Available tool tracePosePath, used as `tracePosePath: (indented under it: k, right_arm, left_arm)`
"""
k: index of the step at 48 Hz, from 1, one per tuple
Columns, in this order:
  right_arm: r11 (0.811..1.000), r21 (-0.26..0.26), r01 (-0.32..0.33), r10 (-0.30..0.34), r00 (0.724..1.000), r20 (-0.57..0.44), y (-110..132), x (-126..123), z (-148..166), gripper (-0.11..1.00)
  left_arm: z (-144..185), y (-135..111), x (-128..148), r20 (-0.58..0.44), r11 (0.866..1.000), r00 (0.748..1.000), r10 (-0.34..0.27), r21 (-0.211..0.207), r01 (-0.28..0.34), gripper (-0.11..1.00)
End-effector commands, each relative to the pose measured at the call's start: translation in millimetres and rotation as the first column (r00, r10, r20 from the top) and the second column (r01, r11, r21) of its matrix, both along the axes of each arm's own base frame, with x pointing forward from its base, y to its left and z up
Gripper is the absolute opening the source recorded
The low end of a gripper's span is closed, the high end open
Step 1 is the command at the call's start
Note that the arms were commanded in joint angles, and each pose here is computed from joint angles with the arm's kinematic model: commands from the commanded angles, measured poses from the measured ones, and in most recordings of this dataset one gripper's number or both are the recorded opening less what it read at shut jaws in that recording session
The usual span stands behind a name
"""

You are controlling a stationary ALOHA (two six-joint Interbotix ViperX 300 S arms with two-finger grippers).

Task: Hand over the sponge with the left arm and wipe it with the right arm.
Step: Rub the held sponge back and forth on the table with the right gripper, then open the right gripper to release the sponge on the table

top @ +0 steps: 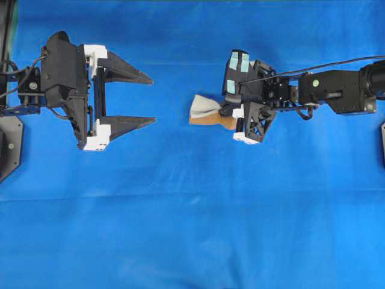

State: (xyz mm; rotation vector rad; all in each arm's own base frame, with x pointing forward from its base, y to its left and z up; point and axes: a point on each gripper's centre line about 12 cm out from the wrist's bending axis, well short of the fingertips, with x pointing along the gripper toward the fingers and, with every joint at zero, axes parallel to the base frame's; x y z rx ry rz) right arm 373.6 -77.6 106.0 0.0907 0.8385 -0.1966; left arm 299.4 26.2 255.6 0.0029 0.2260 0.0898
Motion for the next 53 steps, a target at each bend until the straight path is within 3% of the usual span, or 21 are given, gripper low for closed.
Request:
tracePosePath:
  k: [1, 16, 24, 28, 53]
  right_arm:
    - [1.0, -0.005, 0.0, 0.0, 1.0, 0.03, -1.4, 3.1, 6.5, 0.14]
    - [1.0, -0.005, -0.019, 0.02, 0.999, 0.047, 5.4, 6.9, 8.8, 0.14]
    - [1.0, -0.008, -0.024, 0.024, 0.999, 0.037, 7.5, 5.8, 11.3, 0.58]
    - [1.0, -0.01, -0.022, 0.022, 0.999, 0.045, 8.0, 4.4, 18.6, 0.72]
    - [0.997, -0.059, -0.046, 0.055, 0.984, 0.169, 25.7, -17.5, 106.6, 0.71]
  left_arm:
    - [6.5, 0.1, 0.6, 0.023, 1.0, 1.0, 0.001, 0.001, -0.001, 0.87]
    - [5.6, 0.2, 1.0, 0.02, 1.0, 1.0, 0.001, 0.0, -0.001, 0.87]
    - [5.6, 0.1, 1.1, 0.02, 1.0, 1.0, 0.0, 0.002, 0.0, 0.87]
    - [5.6, -0.3, 1.1, 0.02, 1.0, 1.0, -0.001, 0.0, 0.001, 0.87]
    - [5.6, -0.3, 1.1, 0.02, 1.0, 1.0, -0.001, 0.0, 0.001, 0.87]
